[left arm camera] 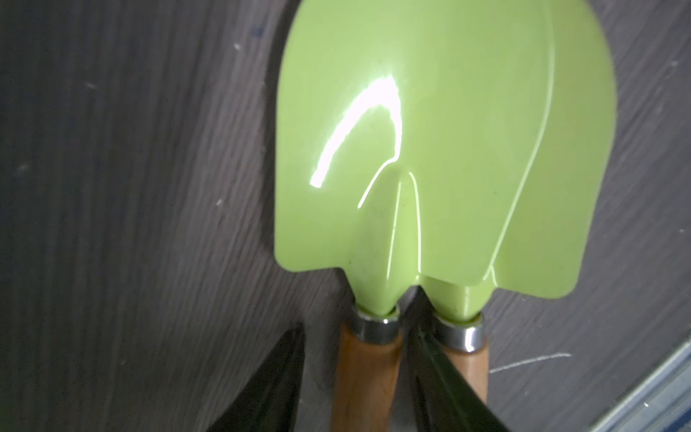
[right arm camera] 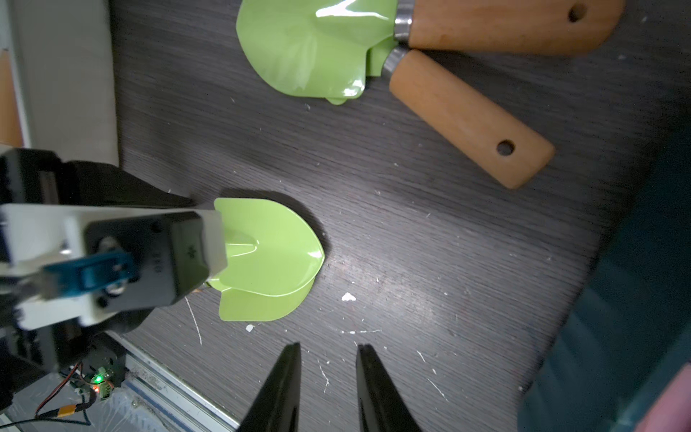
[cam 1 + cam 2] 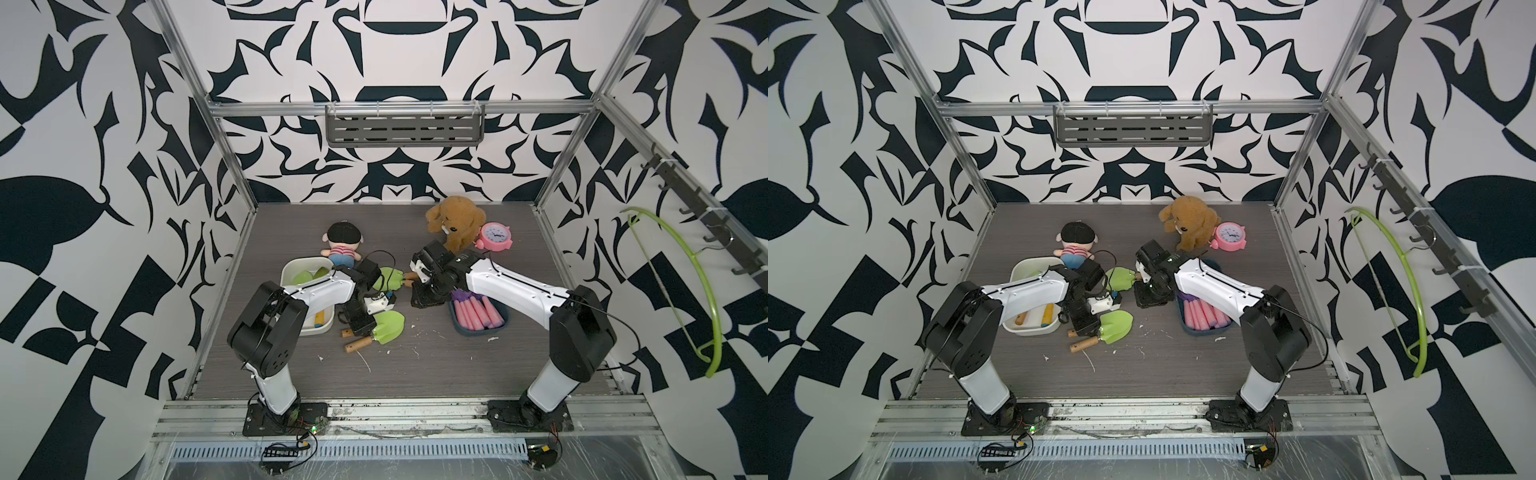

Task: Sort the small shovels by color and place them into the storage box
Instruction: Pick up the shovel from the center of the board, then place the shovel in the storage box, then pick up the shovel from the center of the board.

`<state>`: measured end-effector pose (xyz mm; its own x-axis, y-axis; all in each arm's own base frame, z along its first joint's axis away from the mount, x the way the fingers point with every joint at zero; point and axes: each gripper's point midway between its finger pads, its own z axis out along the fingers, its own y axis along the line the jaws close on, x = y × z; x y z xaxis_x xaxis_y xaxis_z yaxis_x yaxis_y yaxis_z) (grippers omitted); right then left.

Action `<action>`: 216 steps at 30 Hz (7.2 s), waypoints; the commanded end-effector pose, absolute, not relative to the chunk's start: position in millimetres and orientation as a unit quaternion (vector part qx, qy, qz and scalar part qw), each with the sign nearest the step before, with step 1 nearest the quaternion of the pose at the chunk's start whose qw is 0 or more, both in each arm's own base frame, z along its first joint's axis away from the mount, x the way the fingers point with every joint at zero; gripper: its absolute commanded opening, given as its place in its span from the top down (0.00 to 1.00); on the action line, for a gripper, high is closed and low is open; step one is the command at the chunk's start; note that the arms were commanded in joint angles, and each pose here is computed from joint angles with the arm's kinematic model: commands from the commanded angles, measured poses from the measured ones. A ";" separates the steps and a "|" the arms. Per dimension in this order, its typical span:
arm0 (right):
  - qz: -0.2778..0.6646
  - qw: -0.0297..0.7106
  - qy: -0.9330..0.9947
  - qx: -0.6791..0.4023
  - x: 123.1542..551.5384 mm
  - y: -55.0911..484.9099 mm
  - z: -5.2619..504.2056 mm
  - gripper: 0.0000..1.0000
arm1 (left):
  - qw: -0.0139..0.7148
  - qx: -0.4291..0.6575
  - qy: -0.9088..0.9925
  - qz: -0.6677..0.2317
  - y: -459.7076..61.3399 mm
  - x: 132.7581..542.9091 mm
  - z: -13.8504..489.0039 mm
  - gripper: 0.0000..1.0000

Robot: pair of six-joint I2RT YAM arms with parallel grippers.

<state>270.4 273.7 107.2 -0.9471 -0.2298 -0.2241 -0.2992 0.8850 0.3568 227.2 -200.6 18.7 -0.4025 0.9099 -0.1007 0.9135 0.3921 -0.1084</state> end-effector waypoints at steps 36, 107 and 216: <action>0.226 0.134 0.958 -0.117 289.7 292.2 126.6 0.70 | 0.164 0.027 0.983 -0.072 -52.4 307.6 105.9 1.00; 0.288 0.048 0.956 0.036 250.6 278.5 110.5 0.70 | 0.043 0.517 0.832 -0.195 -183.7 176.5 89.9 0.35; 0.387 0.350 0.851 -0.058 348.5 356.5 249.3 1.00 | 0.175 0.208 0.879 -0.391 -227.3 277.6 169.1 0.49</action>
